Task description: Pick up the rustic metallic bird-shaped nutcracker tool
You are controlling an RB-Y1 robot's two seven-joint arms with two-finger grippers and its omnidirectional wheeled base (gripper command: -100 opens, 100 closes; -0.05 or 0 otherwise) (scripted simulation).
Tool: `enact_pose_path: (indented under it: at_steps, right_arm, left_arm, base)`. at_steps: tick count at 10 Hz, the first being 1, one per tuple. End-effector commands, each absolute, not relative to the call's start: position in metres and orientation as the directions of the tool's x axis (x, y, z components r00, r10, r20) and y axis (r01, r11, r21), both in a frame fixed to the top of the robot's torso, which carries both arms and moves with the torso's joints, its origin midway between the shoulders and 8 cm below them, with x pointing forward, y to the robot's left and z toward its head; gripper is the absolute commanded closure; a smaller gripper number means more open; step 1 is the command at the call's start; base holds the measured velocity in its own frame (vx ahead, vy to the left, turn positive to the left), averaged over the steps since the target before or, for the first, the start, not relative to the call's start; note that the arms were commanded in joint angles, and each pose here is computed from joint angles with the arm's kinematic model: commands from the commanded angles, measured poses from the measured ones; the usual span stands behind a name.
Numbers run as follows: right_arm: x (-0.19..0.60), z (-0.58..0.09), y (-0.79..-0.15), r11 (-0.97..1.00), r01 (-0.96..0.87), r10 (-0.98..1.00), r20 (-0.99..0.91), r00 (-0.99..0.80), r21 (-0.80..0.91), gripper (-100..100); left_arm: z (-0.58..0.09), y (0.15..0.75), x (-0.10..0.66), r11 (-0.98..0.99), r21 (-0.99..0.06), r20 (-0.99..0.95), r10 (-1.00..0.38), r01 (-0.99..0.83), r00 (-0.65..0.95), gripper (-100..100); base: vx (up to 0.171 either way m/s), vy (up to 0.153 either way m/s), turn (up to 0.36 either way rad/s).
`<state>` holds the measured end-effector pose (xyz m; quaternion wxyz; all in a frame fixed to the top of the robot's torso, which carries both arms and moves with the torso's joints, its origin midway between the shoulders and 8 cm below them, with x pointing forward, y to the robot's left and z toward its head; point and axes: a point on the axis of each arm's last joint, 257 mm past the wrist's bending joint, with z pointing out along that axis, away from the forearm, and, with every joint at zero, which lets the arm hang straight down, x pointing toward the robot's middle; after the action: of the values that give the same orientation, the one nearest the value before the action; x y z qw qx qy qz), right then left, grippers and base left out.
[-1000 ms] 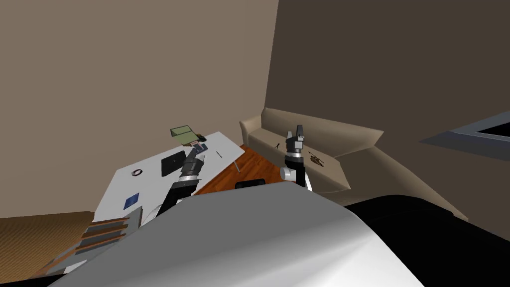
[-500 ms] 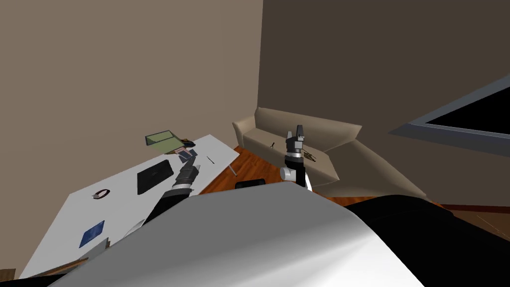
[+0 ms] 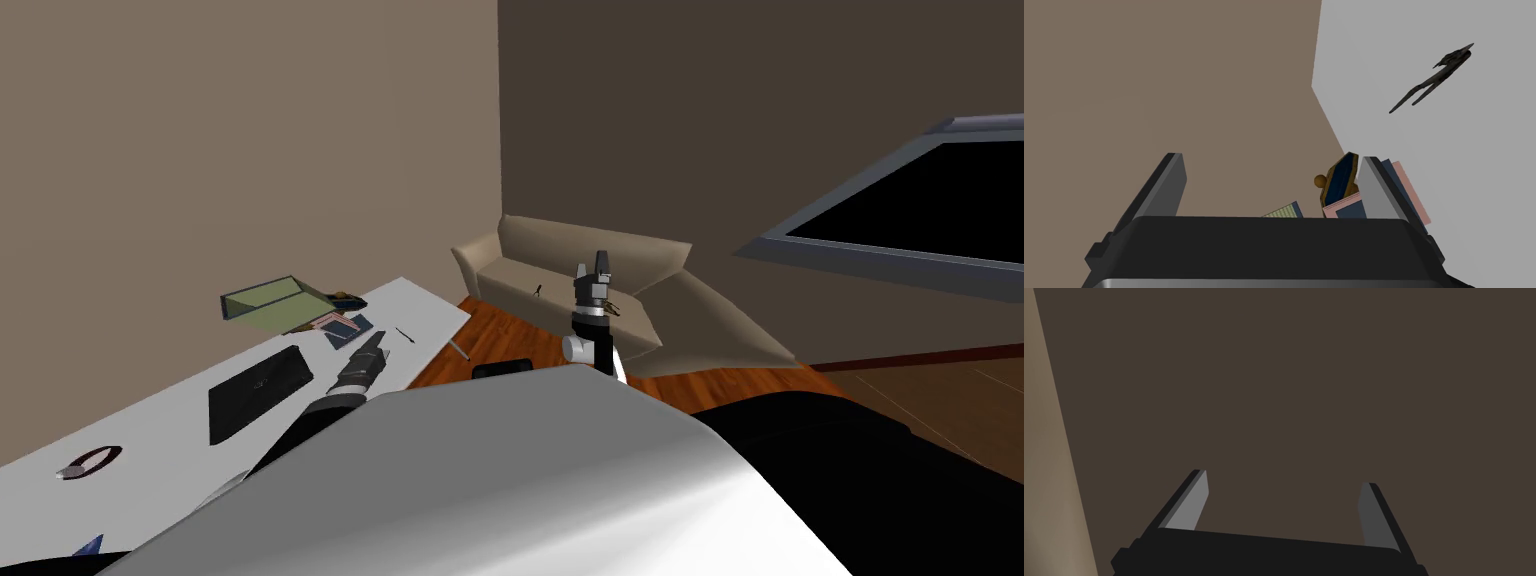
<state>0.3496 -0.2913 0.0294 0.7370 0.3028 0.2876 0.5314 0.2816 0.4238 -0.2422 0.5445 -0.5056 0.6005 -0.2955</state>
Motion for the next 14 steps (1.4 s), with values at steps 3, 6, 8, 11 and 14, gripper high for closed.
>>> enact_pose_path:
  at_steps: [3,6,8,11,14]
  right_arm:
    - [0.350,0.029,-0.291,0.252,-0.609,0.958,-0.102,0.270,0.752,0]
    - [0.350,0.029,-0.291,0.252,-0.609,0.957,-0.102,0.270,0.752,0]
    - [0.350,0.029,-0.291,0.252,-0.609,0.957,-0.102,0.270,0.752,0]
    - [0.350,0.029,-0.291,0.252,-0.609,0.958,-0.102,0.270,0.752,0]
    - [0.350,0.029,-0.291,0.252,-0.609,0.957,-0.102,0.270,0.752,0]
  left_arm:
    - [-0.279,0.451,0.246,0.302,-0.847,-0.377,-0.921,-0.439,0.095,-100]
    - [-0.306,0.475,0.211,0.278,-0.779,-0.389,-0.917,-0.563,0.086,-100]
    - [-0.318,0.486,0.193,0.260,-0.739,-0.392,-0.916,-0.621,0.082,-100]
    - [-0.332,0.497,0.171,0.236,-0.689,-0.392,-0.917,-0.685,0.078,-100]
    - [-0.351,0.515,0.132,0.189,-0.601,-0.387,-0.919,-0.776,0.076,-100]
  base:
    - [0.055,-0.004,-0.263]
    - [0.034,-0.006,-0.212]
    - [0.029,0.004,-0.228]
    - [0.028,0.009,-0.170]
    - [0.020,0.015,-0.238]
